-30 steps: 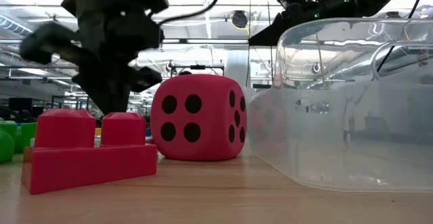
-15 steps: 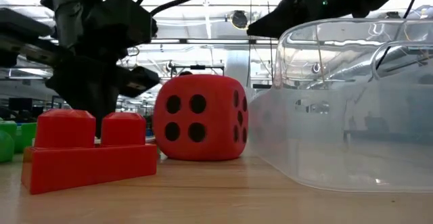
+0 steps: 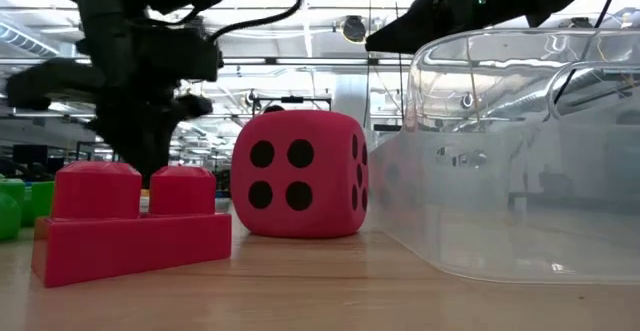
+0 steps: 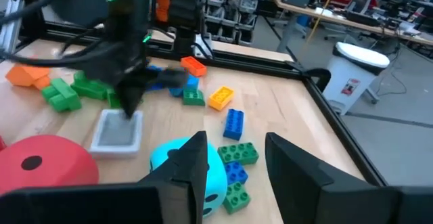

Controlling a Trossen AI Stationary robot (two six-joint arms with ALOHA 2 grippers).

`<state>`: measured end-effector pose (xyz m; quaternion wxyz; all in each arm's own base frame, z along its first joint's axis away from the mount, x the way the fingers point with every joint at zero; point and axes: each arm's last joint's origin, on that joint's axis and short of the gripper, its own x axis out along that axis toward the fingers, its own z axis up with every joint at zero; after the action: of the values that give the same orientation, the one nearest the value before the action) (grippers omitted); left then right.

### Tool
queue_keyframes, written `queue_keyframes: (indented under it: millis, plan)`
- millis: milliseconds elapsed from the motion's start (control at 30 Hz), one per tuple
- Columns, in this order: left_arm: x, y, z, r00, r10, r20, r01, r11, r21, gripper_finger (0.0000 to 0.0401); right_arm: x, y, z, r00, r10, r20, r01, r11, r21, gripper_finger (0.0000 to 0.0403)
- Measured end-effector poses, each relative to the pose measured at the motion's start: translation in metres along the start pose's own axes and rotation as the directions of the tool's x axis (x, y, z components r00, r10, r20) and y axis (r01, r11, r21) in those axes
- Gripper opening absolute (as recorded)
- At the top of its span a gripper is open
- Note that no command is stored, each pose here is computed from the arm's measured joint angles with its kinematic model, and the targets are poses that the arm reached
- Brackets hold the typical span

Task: Pick & Place Toys
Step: Put the playing cards into the upper black bin

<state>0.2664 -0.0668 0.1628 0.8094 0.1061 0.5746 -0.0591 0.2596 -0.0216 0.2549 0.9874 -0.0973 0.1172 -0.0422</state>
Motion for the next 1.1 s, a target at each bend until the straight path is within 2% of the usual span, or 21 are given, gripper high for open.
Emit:
queue_keyframes:
  millis: [100,200,300,400,500,567,667,733,833,967,1100]
  plan:
    - [-0.009,0.009,-0.002,0.999,0.037,0.002,-0.036,0.997,-0.075,0.0008,0.000,0.000,-0.001,1.000,0.000,-0.006,0.000,1.000,0.000,0.0118]
    - [-0.016,0.018,-0.004,0.994,0.112,-0.001,-0.110,0.969,-0.222,0.0038,0.000,0.000,-0.001,1.000,0.000,-0.006,0.000,1.000,0.000,0.0118]
    - [-0.018,0.024,-0.001,0.992,0.119,0.042,-0.096,0.925,-0.369,0.0091,0.000,0.000,-0.001,1.000,0.000,-0.006,0.000,1.000,0.000,0.0118]
    - [-0.018,0.027,0.001,0.993,0.109,0.055,-0.068,0.866,-0.496,0.0167,0.000,0.000,-0.001,1.000,0.001,-0.006,-0.001,1.000,0.000,0.0118]
    - [-0.012,0.025,0.002,0.993,0.110,0.046,-0.071,0.855,-0.514,0.0257,0.000,0.000,-0.001,1.000,0.004,-0.005,-0.004,1.000,0.000,0.0118]
    - [-0.007,0.023,0.002,0.994,0.106,0.032,-0.078,0.875,-0.479,0.0313,0.000,0.001,0.000,1.000,0.007,-0.005,-0.007,1.000,-0.001,0.0118]
    - [0.001,0.017,0.003,1.000,0.019,0.025,-0.007,0.918,-0.396,0.0381,0.000,0.003,0.000,1.000,0.013,-0.004,-0.013,1.000,0.001,0.0118]
    - [0.004,0.014,0.004,0.999,-0.045,0.018,0.048,0.932,-0.360,0.0391,0.000,0.003,0.000,1.000,0.014,-0.006,-0.014,1.000,0.001,0.0118]
    - [0.005,0.010,0.004,0.996,-0.089,0.016,0.088,0.928,-0.361,0.0367,0.000,0.003,0.000,1.000,0.014,-0.007,-0.014,1.000,0.001,0.0118]
    - [0.005,0.005,0.004,0.996,-0.087,0.017,0.088,0.934,-0.347,0.0334,0.000,0.003,0.000,1.000,0.014,-0.007,-0.014,1.000,0.001,0.0118]
    - [0.004,-0.002,0.004,0.998,-0.067,0.018,0.069,0.944,-0.323,0.0317,0.000,0.003,0.000,1.000,0.014,-0.006,-0.014,1.000,0.001,0.0118]
